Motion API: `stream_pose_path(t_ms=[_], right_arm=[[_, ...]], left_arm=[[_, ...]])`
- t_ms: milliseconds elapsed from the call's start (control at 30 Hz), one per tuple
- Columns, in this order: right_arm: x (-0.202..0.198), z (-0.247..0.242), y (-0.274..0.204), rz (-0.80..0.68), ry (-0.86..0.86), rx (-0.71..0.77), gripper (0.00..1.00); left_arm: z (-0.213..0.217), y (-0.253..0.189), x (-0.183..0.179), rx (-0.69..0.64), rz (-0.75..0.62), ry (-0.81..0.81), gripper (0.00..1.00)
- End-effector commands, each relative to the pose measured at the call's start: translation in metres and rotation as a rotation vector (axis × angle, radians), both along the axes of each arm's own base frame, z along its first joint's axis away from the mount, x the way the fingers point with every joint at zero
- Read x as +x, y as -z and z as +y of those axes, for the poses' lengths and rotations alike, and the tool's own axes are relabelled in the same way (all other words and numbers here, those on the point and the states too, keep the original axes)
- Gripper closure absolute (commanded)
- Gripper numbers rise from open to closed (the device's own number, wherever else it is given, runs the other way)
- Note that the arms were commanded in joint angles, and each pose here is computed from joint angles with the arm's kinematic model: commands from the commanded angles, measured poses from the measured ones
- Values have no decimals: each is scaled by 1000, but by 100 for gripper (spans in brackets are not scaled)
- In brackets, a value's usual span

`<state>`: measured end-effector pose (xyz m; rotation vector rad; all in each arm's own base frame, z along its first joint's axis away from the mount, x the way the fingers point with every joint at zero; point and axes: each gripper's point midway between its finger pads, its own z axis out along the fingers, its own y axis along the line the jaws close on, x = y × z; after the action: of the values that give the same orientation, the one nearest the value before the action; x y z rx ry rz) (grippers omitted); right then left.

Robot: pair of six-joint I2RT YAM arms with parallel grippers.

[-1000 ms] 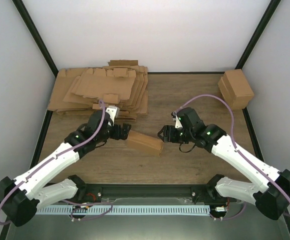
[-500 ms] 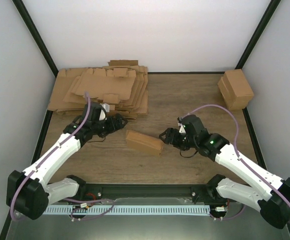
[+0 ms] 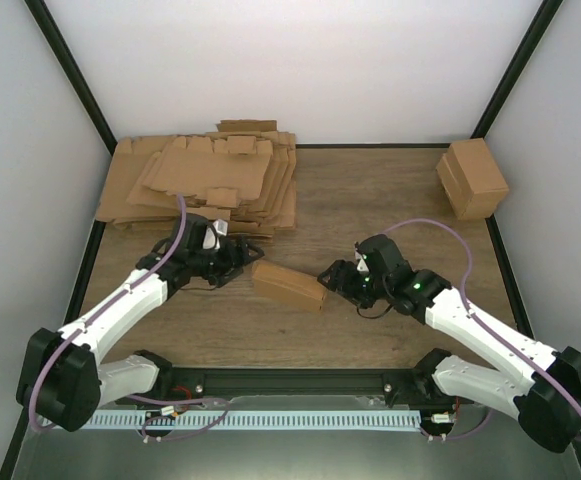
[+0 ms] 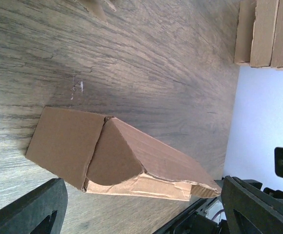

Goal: Fold the paper box

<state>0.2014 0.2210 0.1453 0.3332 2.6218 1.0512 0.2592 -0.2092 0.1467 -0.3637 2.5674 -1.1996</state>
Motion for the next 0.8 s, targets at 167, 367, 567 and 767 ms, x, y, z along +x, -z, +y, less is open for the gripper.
stream_pose_path(t_ms=[167,367,567,767], right_arm=[[7,-3,9,39,75,10,34],[1,-5,22,67,64,-6,43],[-3,-7,31,77,54,-16,50],[-5,-5,34,78,31,-14,51]], left_arm=[[1,20,-2,-20,55,-32,14],[3,36,-6,-18,86,-42,22],[3,48,-8,-15,104,-43,35],[4,49,-10,-9,104,-42,41]])
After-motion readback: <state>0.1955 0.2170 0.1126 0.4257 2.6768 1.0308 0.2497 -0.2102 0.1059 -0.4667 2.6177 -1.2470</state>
